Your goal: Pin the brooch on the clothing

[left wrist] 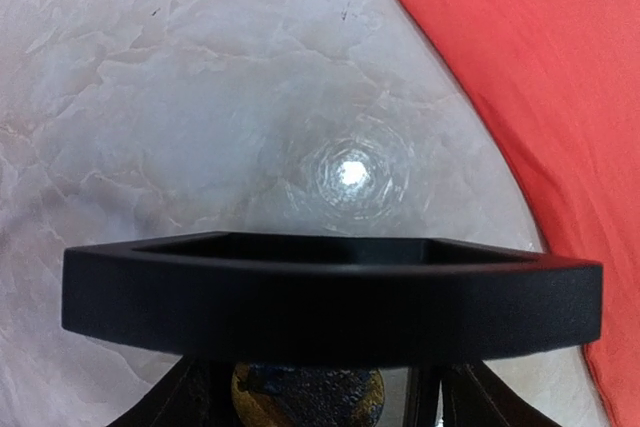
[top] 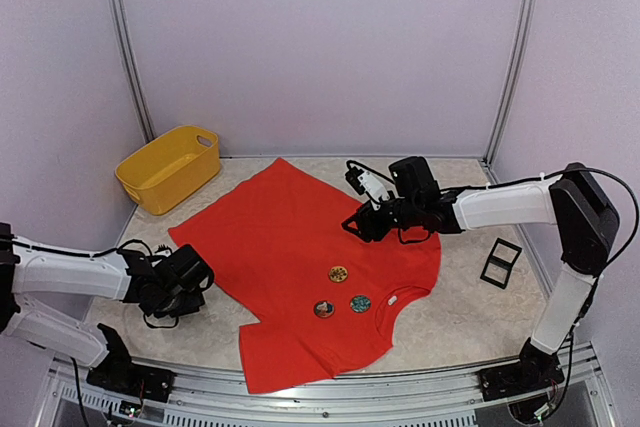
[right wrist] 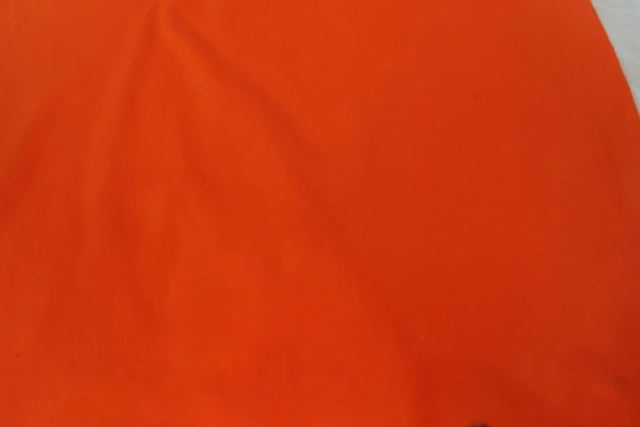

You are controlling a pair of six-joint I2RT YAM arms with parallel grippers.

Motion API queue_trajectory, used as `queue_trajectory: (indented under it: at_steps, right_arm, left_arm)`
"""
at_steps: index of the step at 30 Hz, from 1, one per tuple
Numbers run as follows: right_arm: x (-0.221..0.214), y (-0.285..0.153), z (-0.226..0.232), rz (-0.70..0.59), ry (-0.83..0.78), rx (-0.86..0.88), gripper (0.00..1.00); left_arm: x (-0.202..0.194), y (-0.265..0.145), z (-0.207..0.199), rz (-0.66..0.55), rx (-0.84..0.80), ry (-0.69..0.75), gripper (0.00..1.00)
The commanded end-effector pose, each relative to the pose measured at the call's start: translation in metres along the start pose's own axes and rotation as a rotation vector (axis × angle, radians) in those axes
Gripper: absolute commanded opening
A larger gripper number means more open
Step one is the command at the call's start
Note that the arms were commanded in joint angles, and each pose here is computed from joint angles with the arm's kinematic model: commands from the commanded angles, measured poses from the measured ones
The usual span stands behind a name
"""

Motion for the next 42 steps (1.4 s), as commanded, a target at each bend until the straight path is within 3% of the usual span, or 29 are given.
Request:
queue_trajectory:
  at_steps: [1, 8, 16, 22, 28, 33, 42]
  right_arm:
    - [-0.005, 0.005, 0.003, 0.022, -0.003, 0.023, 0.58]
    - [-0.007, 0.007, 0.004, 0.03, -0.002, 0.032, 0.58]
    - [-0.008, 0.008, 0.004, 0.034, 0.0, 0.041, 0.58]
    - [-0.008, 0.009, 0.005, 0.039, -0.002, 0.046, 0.58]
    - [-0.009, 0.01, 0.006, 0.043, -0.001, 0.052, 0.58]
    - [-0.01, 0.011, 0.006, 0.047, -0.002, 0.056, 0.58]
    - [-0.01, 0.011, 0.005, 0.05, -0.004, 0.055, 0.58]
  left_arm:
    - [-0.005, 0.003, -0.005, 0.038, -0.017, 0.019, 0.57]
    - [-0.001, -0.005, -0.008, 0.02, -0.025, 0.02, 0.52]
    - [0.007, -0.015, -0.017, -0.016, -0.028, 0.057, 0.76]
    - [0.008, -0.01, -0.019, -0.019, -0.015, 0.085, 0.82]
    - [0.011, -0.003, -0.024, -0.008, -0.047, 0.097, 0.77]
    - [0.012, -0.002, -0.029, -0.006, -0.052, 0.12, 0.63]
    - [-0.006, 0.009, -0.023, 0.079, -0.047, 0.106, 0.64]
Point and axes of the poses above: each gripper's point midway between its finger pads, its own y axis out along the fingers, its own z axis along the line the jaws close on, x = y × z, the point moved 8 cm from there along -y, back along the fingers, and after that the axes turned 12 degrees about -y, right-handed, at the moved point
